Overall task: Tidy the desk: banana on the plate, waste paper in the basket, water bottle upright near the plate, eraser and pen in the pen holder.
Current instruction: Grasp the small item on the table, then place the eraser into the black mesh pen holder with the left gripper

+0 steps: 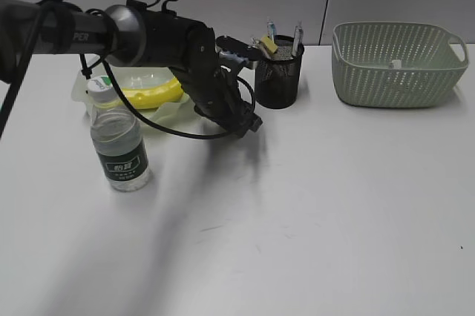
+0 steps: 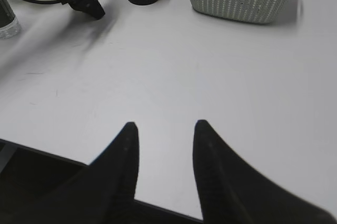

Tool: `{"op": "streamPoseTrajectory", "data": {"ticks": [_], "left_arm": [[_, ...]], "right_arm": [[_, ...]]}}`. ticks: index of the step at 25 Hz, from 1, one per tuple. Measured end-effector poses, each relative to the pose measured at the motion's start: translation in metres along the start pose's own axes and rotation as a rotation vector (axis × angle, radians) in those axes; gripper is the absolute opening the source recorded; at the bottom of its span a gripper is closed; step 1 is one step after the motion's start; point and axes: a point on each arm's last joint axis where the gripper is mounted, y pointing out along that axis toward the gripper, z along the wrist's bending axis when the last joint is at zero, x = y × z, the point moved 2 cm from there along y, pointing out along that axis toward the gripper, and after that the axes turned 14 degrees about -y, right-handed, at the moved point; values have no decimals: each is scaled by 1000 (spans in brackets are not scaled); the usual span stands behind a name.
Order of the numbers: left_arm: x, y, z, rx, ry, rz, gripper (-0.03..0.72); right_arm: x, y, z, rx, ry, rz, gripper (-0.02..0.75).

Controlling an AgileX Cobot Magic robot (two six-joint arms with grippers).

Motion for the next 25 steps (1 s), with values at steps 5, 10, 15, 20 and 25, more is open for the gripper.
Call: {"op": "streamPoseTrajectory", "data": {"ticks": [5,10,15,20,25], "left_arm": [[3,-3,0,-4,-3,-20,191],[20,-34,-7,-41,-34,-91,191],[58,-92,-28,-124,-30,-376,191],[86,-116,-38,-179,-72,-604,191],[102,-87,-38,-195,-97,-610,191]], "right_arm": [[0,0,0,0,0,0,286],[0,0,0,0,0,0,286],[0,0,0,0,1,0,286],[0,0,0,0,1,0,285],[0,0,0,0,1,0,285]]}}
